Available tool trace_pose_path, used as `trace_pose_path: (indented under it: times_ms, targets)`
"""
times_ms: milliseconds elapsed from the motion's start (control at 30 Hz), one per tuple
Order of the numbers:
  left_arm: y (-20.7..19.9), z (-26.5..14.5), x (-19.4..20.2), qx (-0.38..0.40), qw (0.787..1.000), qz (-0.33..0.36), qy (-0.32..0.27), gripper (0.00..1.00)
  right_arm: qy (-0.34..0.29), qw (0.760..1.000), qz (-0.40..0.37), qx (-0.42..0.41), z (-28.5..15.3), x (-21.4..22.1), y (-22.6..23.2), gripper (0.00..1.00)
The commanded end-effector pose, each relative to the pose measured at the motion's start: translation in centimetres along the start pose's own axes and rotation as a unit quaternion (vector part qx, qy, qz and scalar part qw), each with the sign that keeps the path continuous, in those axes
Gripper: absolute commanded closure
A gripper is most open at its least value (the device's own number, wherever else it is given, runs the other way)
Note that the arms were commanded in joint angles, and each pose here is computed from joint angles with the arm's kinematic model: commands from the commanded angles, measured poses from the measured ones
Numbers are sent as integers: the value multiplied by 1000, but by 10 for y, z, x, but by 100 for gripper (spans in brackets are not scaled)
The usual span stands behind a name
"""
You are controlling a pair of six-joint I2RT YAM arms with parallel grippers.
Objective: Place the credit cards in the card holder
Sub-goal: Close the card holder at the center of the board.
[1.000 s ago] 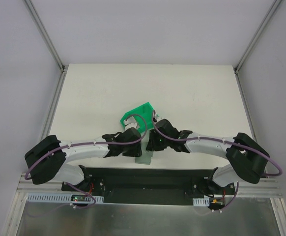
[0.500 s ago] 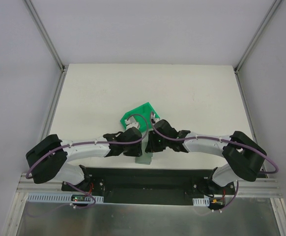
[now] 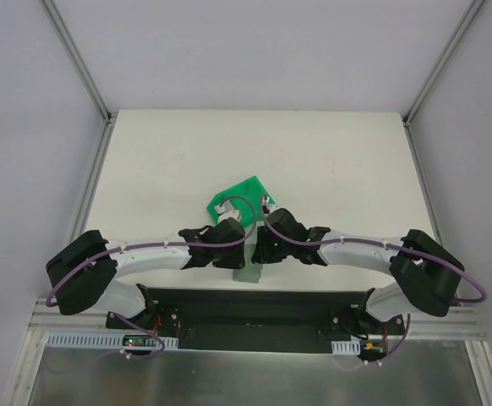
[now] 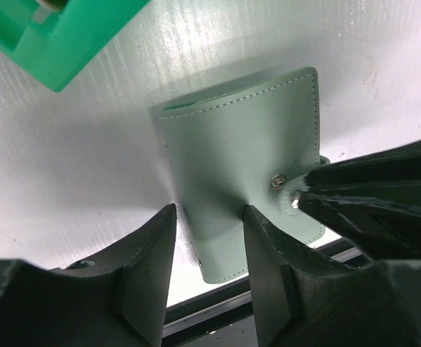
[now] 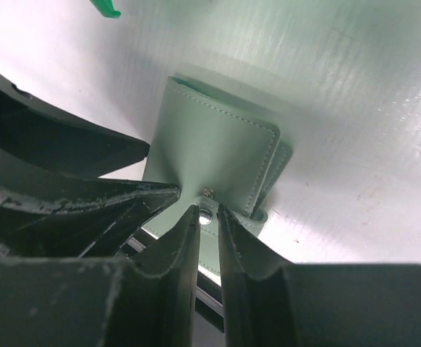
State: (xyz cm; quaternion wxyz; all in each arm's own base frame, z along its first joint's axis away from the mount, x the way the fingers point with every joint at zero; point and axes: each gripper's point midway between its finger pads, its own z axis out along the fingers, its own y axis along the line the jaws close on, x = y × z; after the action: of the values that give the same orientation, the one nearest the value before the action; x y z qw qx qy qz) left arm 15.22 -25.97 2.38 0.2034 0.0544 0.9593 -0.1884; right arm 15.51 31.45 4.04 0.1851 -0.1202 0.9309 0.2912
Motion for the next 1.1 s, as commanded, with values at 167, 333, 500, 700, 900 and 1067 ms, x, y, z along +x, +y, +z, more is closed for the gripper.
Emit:
trace_pose_path:
  times_ms: [167, 333, 500, 700, 900, 1067]
  targets:
    - [7, -8, -20, -27, 998, 32, -36, 52, -29, 999, 18, -11, -16, -11, 6, 80]
    - [11, -9, -28, -31, 998, 30, -40, 51, -19, 999, 34, -12, -12, -5, 6, 82]
    - [13, -7, -28, -32, 998, 27, -36, 49, -14, 999, 41, -7, -14, -1, 4, 82]
    - [13, -1, -19, -25, 999, 36, -16, 50, -7, 999, 46, -2, -11, 5, 2, 83]
    - [19, 3, -8, -24, 999, 26, -4, 52, -6, 999, 46, -3, -9, 2, 5, 83]
    - [19, 3, -6, -21, 1000, 15, -4, 53, 6, 999, 50, 14, -7, 10, -3, 83]
